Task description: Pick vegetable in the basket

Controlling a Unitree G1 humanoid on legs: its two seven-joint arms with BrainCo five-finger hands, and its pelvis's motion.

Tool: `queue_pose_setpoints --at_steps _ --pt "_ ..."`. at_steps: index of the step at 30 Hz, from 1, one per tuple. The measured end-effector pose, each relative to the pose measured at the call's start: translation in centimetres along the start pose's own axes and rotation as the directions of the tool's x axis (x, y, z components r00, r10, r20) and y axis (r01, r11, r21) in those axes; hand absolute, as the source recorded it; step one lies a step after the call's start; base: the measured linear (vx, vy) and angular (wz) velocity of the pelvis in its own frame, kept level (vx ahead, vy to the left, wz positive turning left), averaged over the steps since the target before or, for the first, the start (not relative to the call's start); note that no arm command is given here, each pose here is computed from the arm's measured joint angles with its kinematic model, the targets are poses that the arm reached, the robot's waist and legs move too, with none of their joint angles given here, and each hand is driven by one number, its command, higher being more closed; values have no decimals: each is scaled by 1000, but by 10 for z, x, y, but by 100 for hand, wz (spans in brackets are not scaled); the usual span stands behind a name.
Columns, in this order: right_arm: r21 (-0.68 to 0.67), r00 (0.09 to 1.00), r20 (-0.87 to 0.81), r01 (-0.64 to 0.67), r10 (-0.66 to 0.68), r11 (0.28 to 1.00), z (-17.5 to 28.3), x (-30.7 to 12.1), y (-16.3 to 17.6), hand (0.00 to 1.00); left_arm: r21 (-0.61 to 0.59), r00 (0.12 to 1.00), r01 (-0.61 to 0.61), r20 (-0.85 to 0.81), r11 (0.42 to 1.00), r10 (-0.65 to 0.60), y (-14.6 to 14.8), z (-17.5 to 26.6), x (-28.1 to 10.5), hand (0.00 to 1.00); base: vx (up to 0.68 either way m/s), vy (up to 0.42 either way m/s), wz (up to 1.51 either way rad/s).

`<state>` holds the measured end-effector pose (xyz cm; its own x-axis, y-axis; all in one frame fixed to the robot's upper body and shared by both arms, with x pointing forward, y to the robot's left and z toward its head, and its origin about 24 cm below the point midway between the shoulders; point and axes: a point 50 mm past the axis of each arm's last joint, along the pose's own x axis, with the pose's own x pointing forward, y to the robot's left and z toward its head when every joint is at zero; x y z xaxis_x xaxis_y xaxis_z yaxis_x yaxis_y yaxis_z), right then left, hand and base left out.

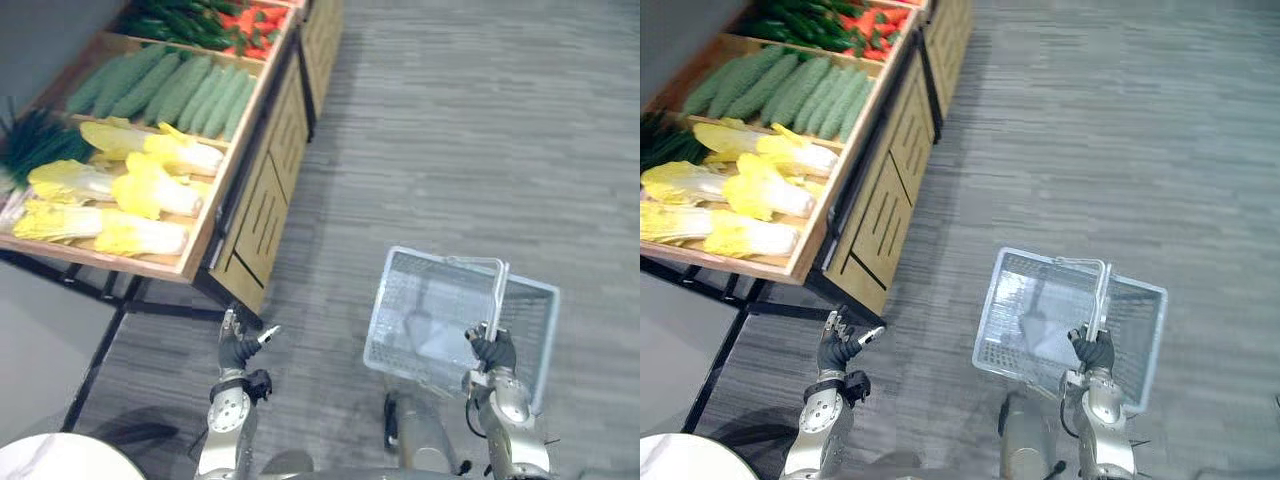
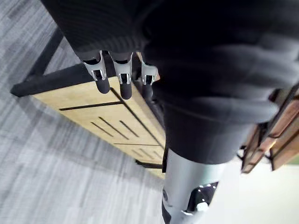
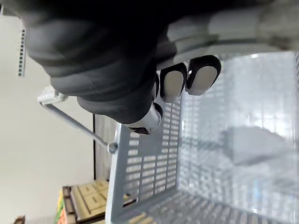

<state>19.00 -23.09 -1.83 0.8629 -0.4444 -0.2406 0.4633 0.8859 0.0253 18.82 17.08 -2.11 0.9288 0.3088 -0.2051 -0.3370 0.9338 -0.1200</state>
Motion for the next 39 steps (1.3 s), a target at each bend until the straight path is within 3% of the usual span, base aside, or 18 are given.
queue_pose_setpoints --at_steps 5,10,15,22,26,32,39 --pt "38 992 45 119 -121 992 10 5 -27 100 -9 999 10 49 1000 -9 -2 11 1 0 439 23 45" --pt "-14 973 -107 206 -206 979 -23 4 -50 100 23 996 19 88 1000 -21 1 20 6 0 539 119 69" --pt "-25 950 -227 217 -217 976 -47 -3 -49 100 55 993 43 112 998 -49 -4 25 6 0 481 68 88" --pt "7 952 -188 248 -242 969 -46 -28 -59 100 -9 917 142 378 990 -128 -35 81 -5 0 375 -204 140" --pt "23 950 -192 255 -246 967 -46 -31 -62 100 -19 888 173 435 985 -148 -43 93 -11 0 199 -287 114" --pt "57 967 -157 213 -202 975 -40 -29 -57 100 101 866 168 461 981 -196 -50 95 -12 0 45 -178 29" --pt "80 954 -217 229 -207 970 -53 -43 -56 100 226 906 130 368 965 -208 -49 75 -5 0 -31 -35 34"
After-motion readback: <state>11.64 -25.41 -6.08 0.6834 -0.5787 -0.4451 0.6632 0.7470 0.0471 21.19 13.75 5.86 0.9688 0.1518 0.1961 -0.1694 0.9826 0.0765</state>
